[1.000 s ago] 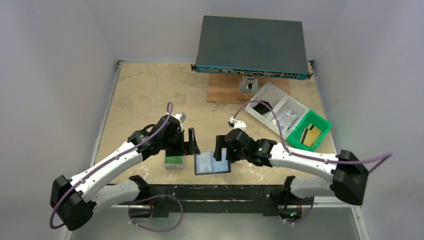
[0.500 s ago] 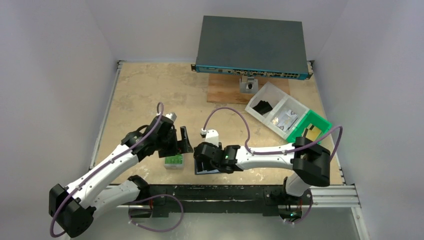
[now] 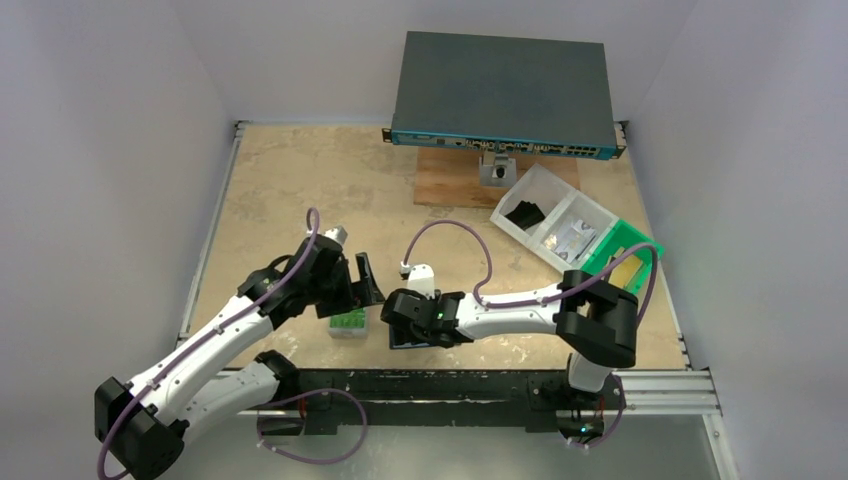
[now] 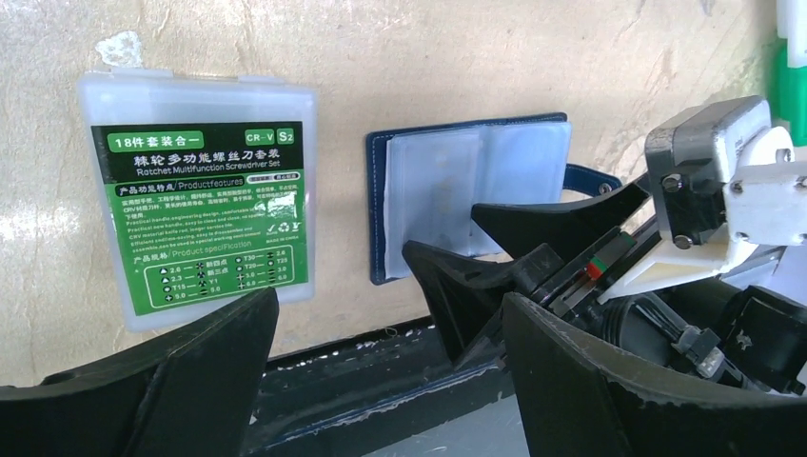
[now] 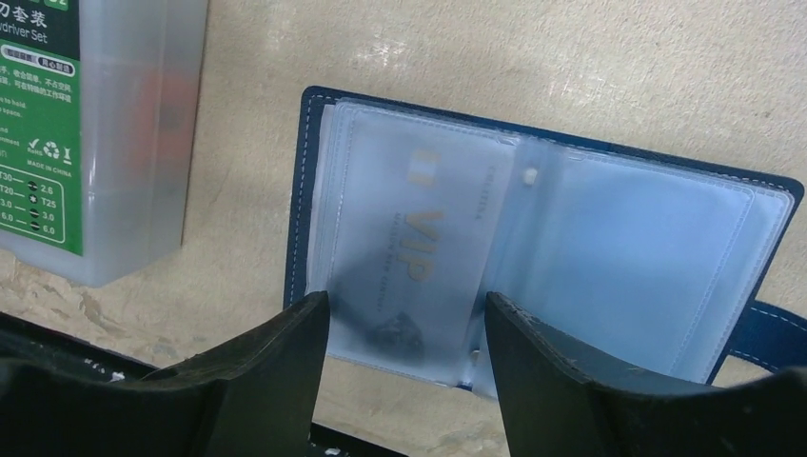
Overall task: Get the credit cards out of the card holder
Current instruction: Remove the credit card from the card holder.
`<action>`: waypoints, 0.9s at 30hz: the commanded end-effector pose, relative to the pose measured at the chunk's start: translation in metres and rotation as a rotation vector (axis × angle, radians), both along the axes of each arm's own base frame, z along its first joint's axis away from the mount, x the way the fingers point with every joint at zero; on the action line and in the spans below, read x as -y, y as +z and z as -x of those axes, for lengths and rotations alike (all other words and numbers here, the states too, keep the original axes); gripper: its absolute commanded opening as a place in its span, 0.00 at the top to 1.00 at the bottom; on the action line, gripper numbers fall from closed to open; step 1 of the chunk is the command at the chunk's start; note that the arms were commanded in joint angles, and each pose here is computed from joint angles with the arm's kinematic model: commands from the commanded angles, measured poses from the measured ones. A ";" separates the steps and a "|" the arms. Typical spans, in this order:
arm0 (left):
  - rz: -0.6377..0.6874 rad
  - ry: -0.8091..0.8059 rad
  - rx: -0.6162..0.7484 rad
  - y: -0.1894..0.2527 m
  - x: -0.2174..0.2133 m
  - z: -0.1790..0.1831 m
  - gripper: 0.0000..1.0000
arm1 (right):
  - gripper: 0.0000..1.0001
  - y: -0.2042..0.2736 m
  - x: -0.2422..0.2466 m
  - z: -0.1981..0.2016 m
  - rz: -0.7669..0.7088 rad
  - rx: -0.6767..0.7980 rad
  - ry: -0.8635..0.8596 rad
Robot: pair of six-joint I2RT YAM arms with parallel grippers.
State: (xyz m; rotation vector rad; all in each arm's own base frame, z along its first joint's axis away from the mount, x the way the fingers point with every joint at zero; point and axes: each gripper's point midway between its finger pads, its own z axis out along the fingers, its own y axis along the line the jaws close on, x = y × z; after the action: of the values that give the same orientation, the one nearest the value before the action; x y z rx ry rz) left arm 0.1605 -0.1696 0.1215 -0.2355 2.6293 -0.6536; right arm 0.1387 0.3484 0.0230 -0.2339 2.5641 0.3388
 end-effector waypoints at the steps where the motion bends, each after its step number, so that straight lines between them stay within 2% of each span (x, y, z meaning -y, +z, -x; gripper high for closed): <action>1: 0.043 0.020 0.021 0.004 0.005 -0.006 0.12 | 0.40 0.007 -0.012 -0.006 -0.039 0.012 -0.028; 9: 0.064 -0.002 -0.022 -0.009 0.014 -0.004 0.14 | 0.57 -0.007 0.000 -0.004 -0.030 -0.025 -0.045; 12: 0.077 -0.031 -0.045 -0.016 0.021 -0.002 0.18 | 0.63 -0.009 0.007 -0.005 -0.061 -0.045 -0.057; 15: 0.093 -0.069 -0.080 -0.024 0.029 -0.001 0.30 | 0.72 -0.009 0.008 -0.006 -0.116 -0.055 -0.052; 20: 0.107 -0.111 -0.118 -0.036 0.041 -0.002 0.60 | 0.91 -0.005 0.003 -0.005 -0.196 -0.068 -0.018; 22: 0.100 -0.126 -0.133 -0.041 0.044 -0.002 0.70 | 0.93 -0.006 0.003 -0.004 -0.227 -0.085 -0.011; 27: 0.039 -0.150 -0.142 -0.058 0.050 -0.005 0.91 | 0.93 -0.001 0.005 -0.006 -0.297 -0.085 -0.005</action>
State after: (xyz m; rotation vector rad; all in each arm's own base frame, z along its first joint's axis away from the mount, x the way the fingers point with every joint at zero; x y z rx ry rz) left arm 0.1577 -0.2064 0.0647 -0.1749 2.8224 -0.7457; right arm 0.1473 0.3425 0.0190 -0.0913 2.5670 0.6525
